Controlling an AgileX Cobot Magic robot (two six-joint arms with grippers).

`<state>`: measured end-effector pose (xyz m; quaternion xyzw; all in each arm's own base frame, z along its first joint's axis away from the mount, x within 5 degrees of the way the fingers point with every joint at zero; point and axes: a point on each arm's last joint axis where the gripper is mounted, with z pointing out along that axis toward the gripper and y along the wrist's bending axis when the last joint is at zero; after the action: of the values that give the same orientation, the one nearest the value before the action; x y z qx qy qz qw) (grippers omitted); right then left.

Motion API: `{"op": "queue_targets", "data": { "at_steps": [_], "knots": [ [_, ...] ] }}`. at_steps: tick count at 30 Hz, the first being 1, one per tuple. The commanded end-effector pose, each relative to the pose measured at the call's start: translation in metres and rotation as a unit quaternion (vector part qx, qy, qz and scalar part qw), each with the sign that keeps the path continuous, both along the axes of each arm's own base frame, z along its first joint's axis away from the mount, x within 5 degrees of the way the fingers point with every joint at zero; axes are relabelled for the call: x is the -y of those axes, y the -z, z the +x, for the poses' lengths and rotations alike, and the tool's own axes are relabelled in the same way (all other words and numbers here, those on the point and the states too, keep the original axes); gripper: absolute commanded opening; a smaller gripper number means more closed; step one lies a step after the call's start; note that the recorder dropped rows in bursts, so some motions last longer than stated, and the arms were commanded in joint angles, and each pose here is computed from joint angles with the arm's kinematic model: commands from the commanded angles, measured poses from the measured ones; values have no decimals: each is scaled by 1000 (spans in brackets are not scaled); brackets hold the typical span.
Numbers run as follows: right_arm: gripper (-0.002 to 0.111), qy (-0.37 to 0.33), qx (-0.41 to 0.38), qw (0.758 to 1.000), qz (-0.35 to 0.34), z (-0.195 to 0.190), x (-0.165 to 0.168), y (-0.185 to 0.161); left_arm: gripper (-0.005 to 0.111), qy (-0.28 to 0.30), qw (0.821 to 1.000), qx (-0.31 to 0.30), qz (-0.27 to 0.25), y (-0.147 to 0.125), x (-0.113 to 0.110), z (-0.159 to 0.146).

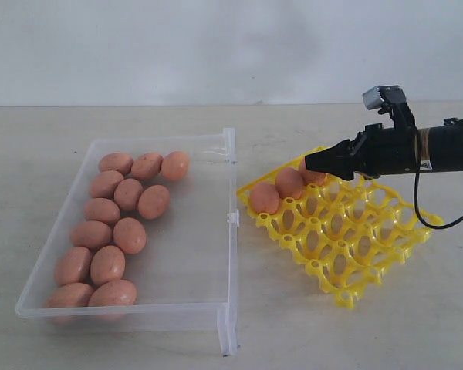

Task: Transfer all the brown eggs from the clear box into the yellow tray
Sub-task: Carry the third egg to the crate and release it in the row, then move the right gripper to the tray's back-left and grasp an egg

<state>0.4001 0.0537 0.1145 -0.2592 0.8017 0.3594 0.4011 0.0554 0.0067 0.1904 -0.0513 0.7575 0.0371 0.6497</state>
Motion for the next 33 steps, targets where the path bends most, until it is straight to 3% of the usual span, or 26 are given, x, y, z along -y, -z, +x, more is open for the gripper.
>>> {"op": "queue_targets", "data": {
  "at_steps": [1, 7, 9, 13, 17, 19, 21, 24, 26, 28, 30, 33],
  "knots": [
    [55, 2, 9, 1000, 3, 2, -1, -4, -4, 2, 1000, 5, -2, -2, 0, 0],
    [54, 1, 14, 998, 59, 1, -4, -20, -4, 2, 1000, 5, -2, -2, 0, 0],
    [46, -19, 34, 995, 92, -2, -7, -36, -4, 2, 1000, 5, -2, -2, 0, 0],
    [2, -63, 93, 984, 139, -12, -21, -83, -4, 2, 1000, 5, -2, -2, 0, 0],
    [0, -136, 143, 971, 133, -37, -64, -129, -4, 2, 1000, 5, -2, -2, 0, 0],
    [0, -207, 165, 956, 124, -62, -101, -150, -4, 2, 1000, 5, -2, -2, 0, 0],
    [0, -247, 185, 949, 66, -86, -142, -159, -4, 2, 1000, 5, -2, -2, 0, 0],
    [0, -223, 253, 933, -129, -111, -193, -152, -4, 2, 1000, 5, -2, -2, 0, 0],
    [0, -85, 286, 926, -231, -117, -219, -149, -4, 2, 1000, 5, -2, -2, 0, 0],
    [0, 38, 332, 892, -305, -120, -233, -153, -4, 2, 1000, 5, -2, -2, 0, 0],
    [0, 60, 341, 882, -319, -127, -252, -153, -4, 2, 1000, 5, -2, -2, 0, 0],
    [0, 26, 235, 935, -264, -129, -279, -154, -4, 2, 1000, 5, -2, -2, 0, 0]
  ]
}}
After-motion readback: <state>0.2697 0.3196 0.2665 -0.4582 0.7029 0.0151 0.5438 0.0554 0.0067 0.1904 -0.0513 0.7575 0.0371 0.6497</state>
